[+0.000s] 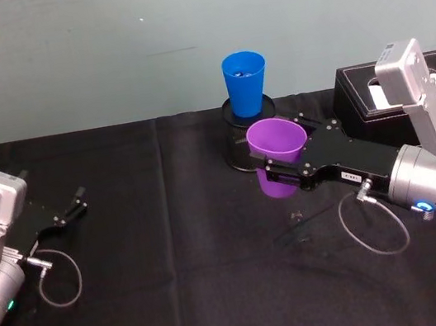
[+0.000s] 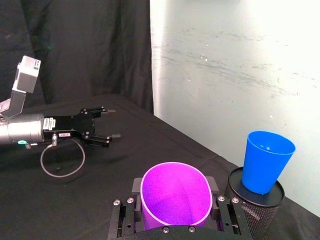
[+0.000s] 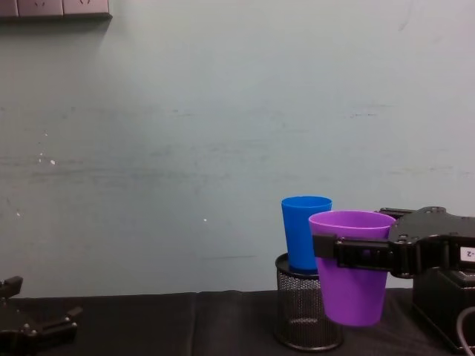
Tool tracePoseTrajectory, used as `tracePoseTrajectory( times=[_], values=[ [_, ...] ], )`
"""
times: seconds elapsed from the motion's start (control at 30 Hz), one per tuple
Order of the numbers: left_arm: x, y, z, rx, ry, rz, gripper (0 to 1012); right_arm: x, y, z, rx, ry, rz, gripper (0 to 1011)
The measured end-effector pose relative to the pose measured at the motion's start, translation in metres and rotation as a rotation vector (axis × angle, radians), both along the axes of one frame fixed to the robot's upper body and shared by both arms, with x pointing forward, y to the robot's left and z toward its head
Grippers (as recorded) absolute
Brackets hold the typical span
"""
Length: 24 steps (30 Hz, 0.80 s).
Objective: Pick up one cup with a gripper and tap it against the other cup.
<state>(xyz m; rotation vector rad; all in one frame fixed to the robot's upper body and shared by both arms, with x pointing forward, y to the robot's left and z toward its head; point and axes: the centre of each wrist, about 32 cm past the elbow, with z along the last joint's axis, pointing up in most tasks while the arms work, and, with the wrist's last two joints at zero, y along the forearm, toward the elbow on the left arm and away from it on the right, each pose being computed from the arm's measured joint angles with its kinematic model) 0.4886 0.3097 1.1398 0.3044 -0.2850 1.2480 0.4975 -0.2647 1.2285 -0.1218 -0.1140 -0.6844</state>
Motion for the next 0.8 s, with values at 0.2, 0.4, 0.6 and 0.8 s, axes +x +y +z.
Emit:
tracePoseTrajectory(
  times=[0.2,0.4,0.6,0.8],
  values=[
    [0.0,0.0,0.0,0.0,0.0,0.0,1000,0.0001,0.0001,0.0,0.001,-0.001,0.001,741],
    [0.0,0.0,0.0,0.0,0.0,0.0,1000,0.0001,0.0001,-0.0001,0.001,-0.001,0.002,741],
    [0.0,0.0,0.0,0.0,0.0,0.0,1000,0.0001,0.0001,-0.0001,0.001,-0.001,0.002,741],
    [0.0,0.0,0.0,0.0,0.0,0.0,1000,0.0001,0.0001,-0.0001,0.001,-0.001,0.002,741]
  ],
)
